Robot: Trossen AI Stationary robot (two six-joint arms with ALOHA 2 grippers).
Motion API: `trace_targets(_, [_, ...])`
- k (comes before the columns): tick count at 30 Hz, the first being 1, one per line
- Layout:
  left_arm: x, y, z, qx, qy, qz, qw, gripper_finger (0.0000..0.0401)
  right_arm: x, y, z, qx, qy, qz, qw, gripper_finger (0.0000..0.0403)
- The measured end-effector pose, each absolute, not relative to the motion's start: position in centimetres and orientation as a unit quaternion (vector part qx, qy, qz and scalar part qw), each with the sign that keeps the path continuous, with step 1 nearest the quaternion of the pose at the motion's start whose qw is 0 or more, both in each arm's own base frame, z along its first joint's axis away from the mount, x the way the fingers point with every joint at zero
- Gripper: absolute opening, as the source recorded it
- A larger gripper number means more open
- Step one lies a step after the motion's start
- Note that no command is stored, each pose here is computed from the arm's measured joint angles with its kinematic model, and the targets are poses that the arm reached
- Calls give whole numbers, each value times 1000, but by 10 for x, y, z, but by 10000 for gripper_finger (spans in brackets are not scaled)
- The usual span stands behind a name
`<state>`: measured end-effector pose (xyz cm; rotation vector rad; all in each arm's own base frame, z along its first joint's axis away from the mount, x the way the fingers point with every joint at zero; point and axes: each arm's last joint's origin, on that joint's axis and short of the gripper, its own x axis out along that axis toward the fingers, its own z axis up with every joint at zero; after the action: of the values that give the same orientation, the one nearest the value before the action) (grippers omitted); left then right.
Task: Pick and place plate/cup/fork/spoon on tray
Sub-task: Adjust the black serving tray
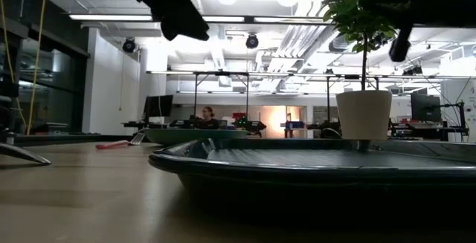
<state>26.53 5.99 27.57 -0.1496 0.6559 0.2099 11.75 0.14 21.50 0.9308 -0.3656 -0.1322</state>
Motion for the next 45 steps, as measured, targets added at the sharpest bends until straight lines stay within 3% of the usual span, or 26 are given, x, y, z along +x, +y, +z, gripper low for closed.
trace_targets(4, [282,59,250,-79,367,93,922,19,146,8,233,447,-50,-48,892,0])
trace_targets(8, [300,47,218,-87,419,67,901,7,177,19,241,452,150,-45,878,0])
trace_targets(12, [313,32,187,-82,467,49,879,3,200,37,226,440,330,-47,833,0])
trace_targets(18, [326,20,165,-73,474,52,876,0,215,79,183,455,488,-25,745,0])
trace_targets(21, [334,19,168,-72,436,48,896,0,216,102,166,461,522,-28,717,0])
trace_targets(26, [343,23,169,-35,396,49,916,0,222,131,154,499,505,-22,704,0])
trace_targets(36, [338,27,148,-38,460,76,884,0,208,162,128,520,541,-82,656,0])
trace_targets(45, [330,1,132,-44,531,65,844,0,193,150,128,476,587,-141,639,0])
